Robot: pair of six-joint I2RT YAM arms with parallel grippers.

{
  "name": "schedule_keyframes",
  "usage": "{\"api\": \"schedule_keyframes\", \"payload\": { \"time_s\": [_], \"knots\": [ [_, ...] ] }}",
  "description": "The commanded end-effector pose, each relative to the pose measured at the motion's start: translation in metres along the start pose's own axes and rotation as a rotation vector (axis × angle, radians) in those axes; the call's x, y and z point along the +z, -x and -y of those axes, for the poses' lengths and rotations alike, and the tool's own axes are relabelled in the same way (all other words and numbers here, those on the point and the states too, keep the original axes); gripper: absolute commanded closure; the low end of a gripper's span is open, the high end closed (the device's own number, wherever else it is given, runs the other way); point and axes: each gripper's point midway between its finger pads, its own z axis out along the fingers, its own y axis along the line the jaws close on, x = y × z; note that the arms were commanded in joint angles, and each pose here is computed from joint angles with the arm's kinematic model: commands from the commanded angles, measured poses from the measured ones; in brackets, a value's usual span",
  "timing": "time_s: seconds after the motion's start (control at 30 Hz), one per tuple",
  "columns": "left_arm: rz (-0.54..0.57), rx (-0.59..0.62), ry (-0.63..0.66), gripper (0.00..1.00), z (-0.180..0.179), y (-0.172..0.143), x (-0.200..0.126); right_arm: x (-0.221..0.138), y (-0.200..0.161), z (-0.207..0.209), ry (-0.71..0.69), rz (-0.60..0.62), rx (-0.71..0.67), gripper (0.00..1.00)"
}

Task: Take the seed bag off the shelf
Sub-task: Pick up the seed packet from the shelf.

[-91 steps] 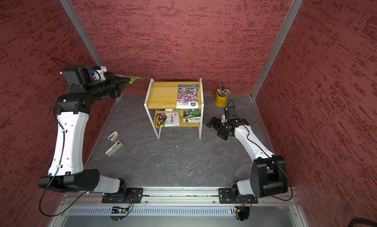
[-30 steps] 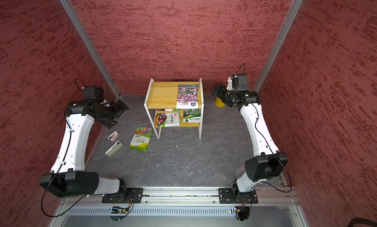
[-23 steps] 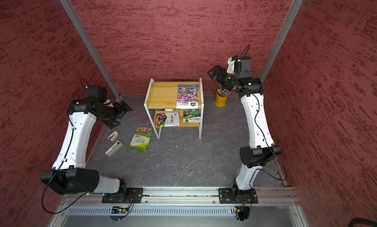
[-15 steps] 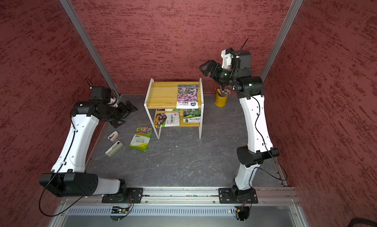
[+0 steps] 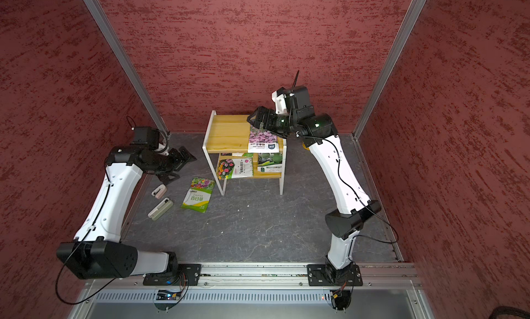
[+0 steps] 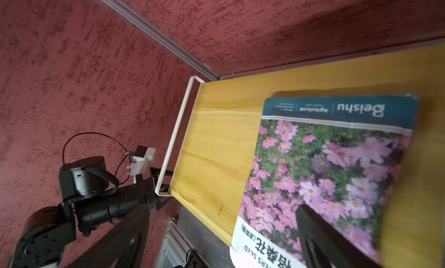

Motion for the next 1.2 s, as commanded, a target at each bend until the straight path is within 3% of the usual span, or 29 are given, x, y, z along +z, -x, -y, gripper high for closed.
{"api": "schedule_keyframes", "payload": {
  "time_s": [0.0, 1.17],
  "knots": [
    [0.007, 0.005, -0.018, 0.00, -0.001, -0.004, -0.004, -0.003, 0.007, -0.001, -0.013, 0.063, -0.009, 0.01],
    [-0.021, -0.065, -0.040, 0.00, -0.015, -0.003, 0.003, 0.051, -0.045, -0.023, -0.032, -0.061, -0.035, 0.02]
  ]
}}
